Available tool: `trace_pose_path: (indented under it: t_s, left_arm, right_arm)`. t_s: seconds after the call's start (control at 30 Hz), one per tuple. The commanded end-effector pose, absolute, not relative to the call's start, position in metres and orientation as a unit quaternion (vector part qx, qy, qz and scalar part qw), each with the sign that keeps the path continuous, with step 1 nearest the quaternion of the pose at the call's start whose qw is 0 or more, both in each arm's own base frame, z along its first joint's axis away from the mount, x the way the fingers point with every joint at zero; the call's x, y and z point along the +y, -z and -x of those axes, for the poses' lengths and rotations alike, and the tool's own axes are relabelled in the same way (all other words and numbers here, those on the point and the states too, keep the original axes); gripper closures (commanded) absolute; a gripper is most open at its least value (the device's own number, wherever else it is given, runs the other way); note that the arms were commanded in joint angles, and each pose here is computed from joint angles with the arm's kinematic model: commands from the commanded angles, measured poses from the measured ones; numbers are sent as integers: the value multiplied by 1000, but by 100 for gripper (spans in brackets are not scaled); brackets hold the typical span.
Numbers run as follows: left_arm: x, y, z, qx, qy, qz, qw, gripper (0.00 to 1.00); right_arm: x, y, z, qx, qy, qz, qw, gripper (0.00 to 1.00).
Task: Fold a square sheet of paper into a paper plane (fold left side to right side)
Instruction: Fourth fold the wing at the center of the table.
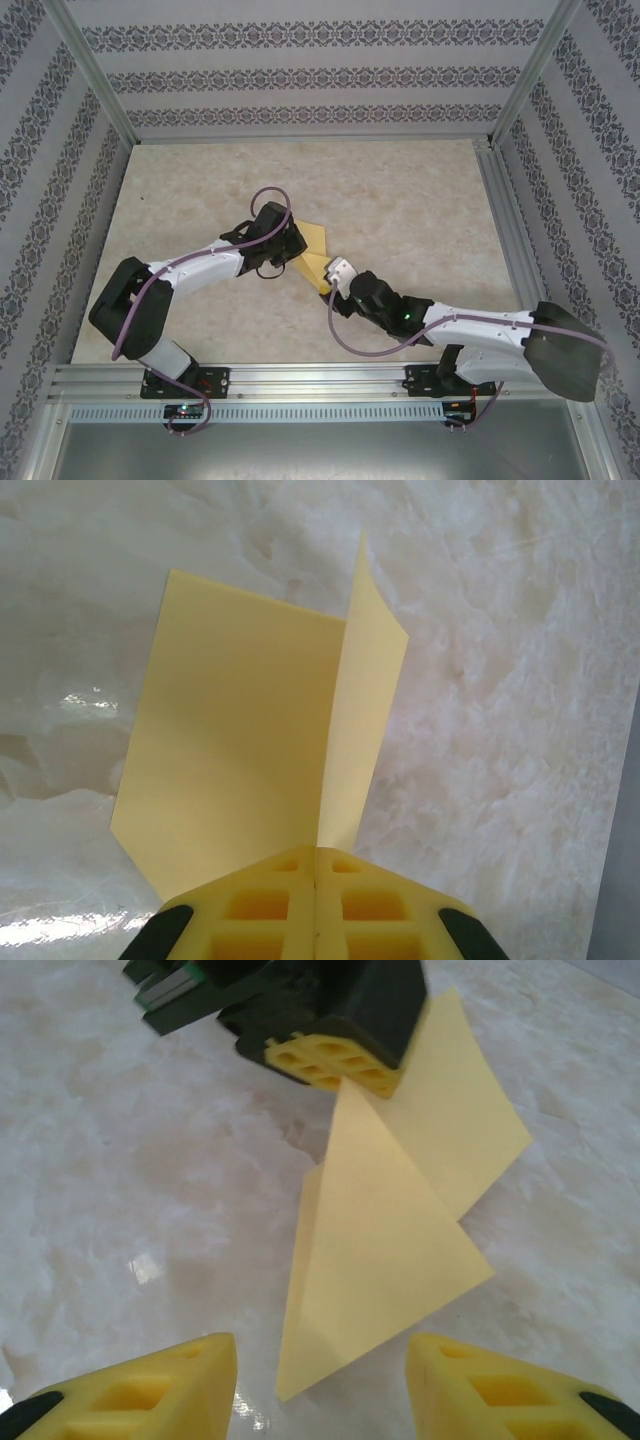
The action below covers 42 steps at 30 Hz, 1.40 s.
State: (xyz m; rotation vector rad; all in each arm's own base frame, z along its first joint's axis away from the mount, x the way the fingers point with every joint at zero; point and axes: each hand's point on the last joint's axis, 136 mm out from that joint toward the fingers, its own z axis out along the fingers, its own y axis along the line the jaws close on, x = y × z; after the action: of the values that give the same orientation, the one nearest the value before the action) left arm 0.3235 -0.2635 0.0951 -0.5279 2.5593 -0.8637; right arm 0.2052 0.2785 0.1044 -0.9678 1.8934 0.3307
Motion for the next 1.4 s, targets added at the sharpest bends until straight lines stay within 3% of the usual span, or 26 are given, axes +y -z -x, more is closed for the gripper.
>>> trace_pose_path:
  t_s: [0.0, 0.43, 1.03, 1.37]
  left_arm:
    - [-263, -81, -319, 915, 302, 201, 176, 92]
    - [-274, -71, -314, 917, 310, 199, 153, 92]
    - [-277, -68, -311, 919, 310, 197, 145, 92]
    - [-281, -68, -310, 920, 311, 191, 141, 89]
  right_arm:
    - [298, -120, -210, 738, -110, 419, 517, 52]
    - [314, -92, -231, 733, -31, 437, 520, 55]
    - [311, -53, -245, 776, -26, 412, 477, 58]
    - [312, -44, -248, 785, -19, 407, 467, 64]
